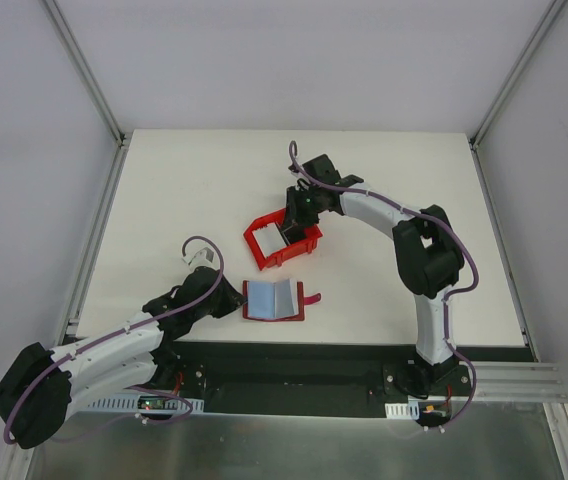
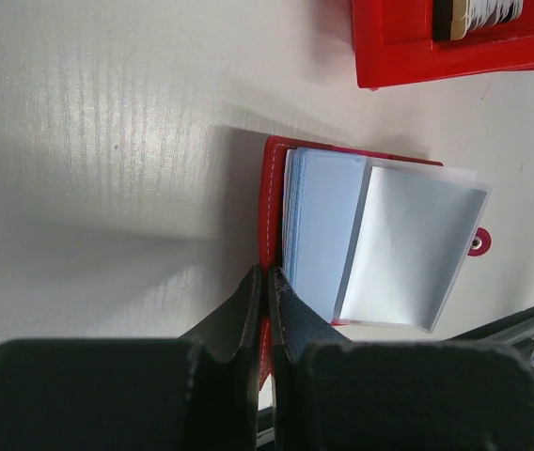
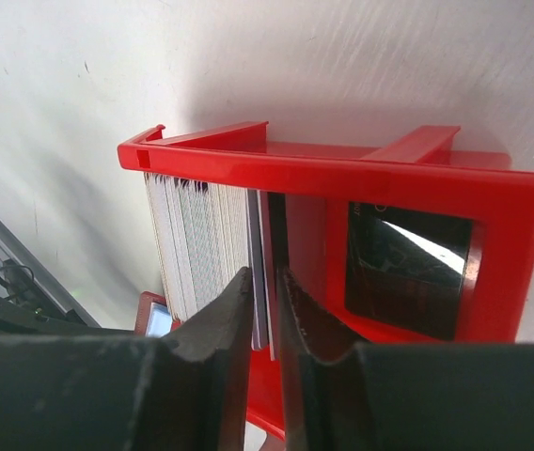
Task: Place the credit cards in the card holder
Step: Pick up the credit card from the storage box.
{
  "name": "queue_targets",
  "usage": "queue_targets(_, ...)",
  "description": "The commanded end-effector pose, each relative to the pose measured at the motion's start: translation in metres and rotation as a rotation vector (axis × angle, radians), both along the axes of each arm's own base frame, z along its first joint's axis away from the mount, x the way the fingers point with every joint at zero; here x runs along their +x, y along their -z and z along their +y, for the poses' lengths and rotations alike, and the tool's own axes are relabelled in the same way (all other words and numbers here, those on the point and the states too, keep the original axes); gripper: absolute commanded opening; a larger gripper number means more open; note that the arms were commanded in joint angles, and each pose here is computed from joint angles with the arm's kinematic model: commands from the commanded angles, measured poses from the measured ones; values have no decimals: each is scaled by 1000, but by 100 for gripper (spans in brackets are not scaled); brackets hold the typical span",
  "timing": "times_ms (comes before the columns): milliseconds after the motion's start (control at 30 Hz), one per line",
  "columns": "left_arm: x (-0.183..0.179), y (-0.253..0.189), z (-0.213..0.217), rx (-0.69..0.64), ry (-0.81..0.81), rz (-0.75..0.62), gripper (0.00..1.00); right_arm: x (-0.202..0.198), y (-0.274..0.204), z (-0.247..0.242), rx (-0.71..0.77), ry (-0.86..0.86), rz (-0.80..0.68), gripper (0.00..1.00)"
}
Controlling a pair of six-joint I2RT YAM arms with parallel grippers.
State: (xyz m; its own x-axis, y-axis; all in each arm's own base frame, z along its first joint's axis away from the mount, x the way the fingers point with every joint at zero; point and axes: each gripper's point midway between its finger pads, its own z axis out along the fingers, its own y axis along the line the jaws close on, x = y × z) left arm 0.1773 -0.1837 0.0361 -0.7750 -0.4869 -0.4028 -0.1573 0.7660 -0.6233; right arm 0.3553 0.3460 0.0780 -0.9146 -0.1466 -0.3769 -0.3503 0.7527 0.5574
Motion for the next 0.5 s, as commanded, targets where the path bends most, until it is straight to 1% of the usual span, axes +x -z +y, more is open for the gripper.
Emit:
queue_targets(0, 8, -13, -5, -10, -3, -32, 0, 0, -33, 4, 53, -5, -55, 18)
queue_targets(167, 8, -14, -5, -11, -4, -35, 0, 0, -24, 5, 46, -1, -29, 21)
queue_targets(200, 7, -13, -5, -10, -2, -34, 0, 1, -23, 5, 43, 4, -32, 23)
queue_targets(267, 8, -13, -4, -10, -6, -36, 0, 1, -24, 5, 49, 5, -36, 31)
queue_targets(367, 8, -14, -5, -12, -6, -38, 0, 4, -27, 7, 55, 7, -42, 46)
queue_targets(433, 8, -13, -5, -8, -4, -37, 0, 5, -26, 8, 56, 4, -40, 54)
queue_targets(467, 9, -14, -5, -9, -4, -39, 0, 5, -25, 9, 57, 2, -35, 55)
